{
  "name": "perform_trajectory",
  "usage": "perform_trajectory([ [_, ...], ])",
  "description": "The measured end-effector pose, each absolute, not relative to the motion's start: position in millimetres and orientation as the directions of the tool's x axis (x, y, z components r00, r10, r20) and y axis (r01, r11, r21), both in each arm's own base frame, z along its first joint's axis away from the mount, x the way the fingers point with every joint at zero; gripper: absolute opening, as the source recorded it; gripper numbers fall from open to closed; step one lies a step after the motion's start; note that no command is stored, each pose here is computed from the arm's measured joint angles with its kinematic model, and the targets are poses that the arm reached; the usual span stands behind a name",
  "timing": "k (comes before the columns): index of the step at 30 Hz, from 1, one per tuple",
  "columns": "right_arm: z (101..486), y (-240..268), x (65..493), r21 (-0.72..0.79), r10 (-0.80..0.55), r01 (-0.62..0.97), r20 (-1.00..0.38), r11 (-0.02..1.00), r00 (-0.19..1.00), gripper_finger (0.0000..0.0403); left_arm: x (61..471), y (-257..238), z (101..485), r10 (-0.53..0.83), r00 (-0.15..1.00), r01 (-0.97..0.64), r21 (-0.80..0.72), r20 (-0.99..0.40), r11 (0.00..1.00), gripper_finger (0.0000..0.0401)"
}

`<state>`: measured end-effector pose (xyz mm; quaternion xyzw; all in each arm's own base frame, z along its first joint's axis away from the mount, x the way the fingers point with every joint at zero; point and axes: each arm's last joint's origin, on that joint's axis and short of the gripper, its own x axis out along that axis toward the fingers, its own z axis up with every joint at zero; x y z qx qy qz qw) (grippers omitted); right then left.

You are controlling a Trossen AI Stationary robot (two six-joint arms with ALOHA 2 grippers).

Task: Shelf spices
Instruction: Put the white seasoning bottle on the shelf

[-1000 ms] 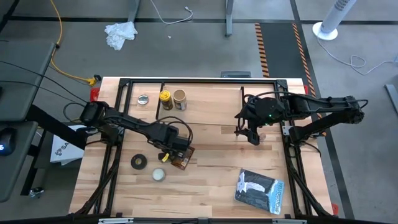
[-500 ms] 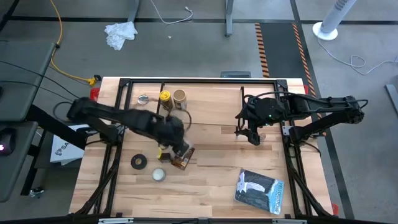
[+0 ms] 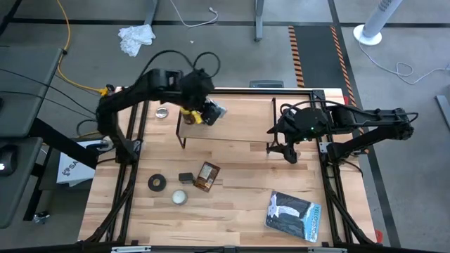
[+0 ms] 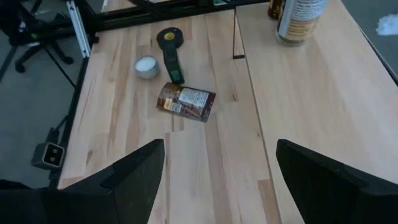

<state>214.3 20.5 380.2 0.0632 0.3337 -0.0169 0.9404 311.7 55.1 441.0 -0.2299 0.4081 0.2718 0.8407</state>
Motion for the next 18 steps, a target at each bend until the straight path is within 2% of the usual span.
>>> perform_trajectory([
  [6,381,20,213,0.132,0.01,0.093,-0.627,0.987,0.779,0.0307,337,69,429,0.278,0.436,-0.59,-0.038,-0.856,0.806,0.0188],
  [12,381,20,214,0.141,0.011,0.099,-0.624,0.985,0.781,0.0307,361,74,400,0.283,0.334,-0.5,0.086,-0.899,0.862,0.0188],
  [15,381,20,214,0.153,0.011,0.109,-0.624,0.982,0.781,0.0307,370,76,385,0.277,0.271,-0.466,0.127,-0.922,0.876,0.0188],
  [18,382,20,214,0.154,0.011,0.109,-0.621,0.982,0.784,0.0307,377,79,377,0.278,0.256,-0.441,0.144,-0.926,0.886,0.0188],
])
